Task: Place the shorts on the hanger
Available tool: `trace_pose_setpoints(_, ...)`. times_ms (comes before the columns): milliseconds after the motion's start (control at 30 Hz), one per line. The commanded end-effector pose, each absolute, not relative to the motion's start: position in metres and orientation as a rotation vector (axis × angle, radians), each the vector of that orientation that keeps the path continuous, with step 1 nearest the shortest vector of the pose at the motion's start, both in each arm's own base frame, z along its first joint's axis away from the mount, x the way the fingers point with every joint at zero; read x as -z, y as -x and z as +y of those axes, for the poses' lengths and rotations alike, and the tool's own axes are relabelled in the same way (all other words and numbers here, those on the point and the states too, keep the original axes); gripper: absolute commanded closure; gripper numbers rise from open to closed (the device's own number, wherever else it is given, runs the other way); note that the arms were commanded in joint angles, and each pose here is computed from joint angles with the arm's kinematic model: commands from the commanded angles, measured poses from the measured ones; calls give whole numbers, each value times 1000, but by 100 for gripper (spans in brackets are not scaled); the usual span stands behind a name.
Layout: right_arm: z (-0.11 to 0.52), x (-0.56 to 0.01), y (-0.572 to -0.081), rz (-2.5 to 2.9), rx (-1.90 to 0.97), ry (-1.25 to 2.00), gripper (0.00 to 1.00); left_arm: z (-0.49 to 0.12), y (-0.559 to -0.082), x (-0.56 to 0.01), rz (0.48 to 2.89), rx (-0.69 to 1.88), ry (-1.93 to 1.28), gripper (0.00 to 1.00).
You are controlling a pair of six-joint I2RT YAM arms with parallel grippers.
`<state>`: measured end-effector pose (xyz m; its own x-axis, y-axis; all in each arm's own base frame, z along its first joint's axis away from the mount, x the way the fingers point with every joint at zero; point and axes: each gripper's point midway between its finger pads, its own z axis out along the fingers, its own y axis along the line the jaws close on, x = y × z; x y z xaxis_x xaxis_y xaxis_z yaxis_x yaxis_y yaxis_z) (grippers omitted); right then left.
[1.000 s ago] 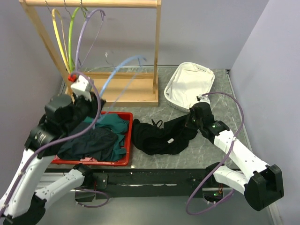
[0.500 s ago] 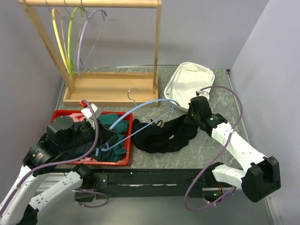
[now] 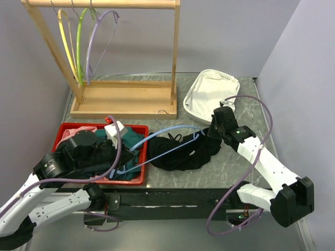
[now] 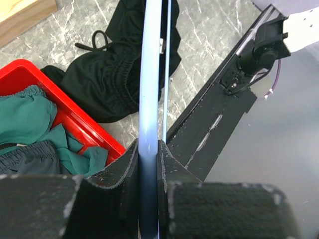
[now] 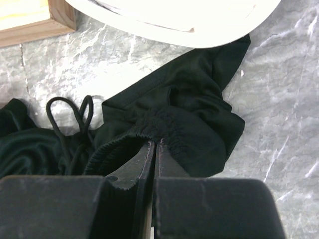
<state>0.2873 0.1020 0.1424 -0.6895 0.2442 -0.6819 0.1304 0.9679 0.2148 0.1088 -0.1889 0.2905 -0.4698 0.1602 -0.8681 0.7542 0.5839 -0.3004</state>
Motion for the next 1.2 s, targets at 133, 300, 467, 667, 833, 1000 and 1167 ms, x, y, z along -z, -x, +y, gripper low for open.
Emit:
trace_pose_setpoints(133,113,-196,-282,2227,-307,-220,100,-211,-123,-298,1909,879,-756,99)
trace_pose_setpoints(300,121,-208,-271,2206,-376,-184,100,-226,-127,-286,1939,875,-804,99)
trace_pose_setpoints(467,146,-212,-255,2213,-432,-100,100,-252,-131,-282,1894,933,-837,99)
trace_pose_setpoints(667,161,-215,-243,2195,-507,-84,100,-289,-134,-265,1881,870,-873,99)
trace_pose_setpoints(833,154,-210,-242,2195,-484,-114,100,-313,-142,-263,1807,795,-791,99)
trace_pose_setpoints(1000,148,-206,-239,2175,-476,-148,96,-331,-138,-251,1791,803,-749,99)
trace_pose_setpoints(1167,151,-200,-229,2103,-576,-131,71,-341,-135,-230,1829,823,-728,99)
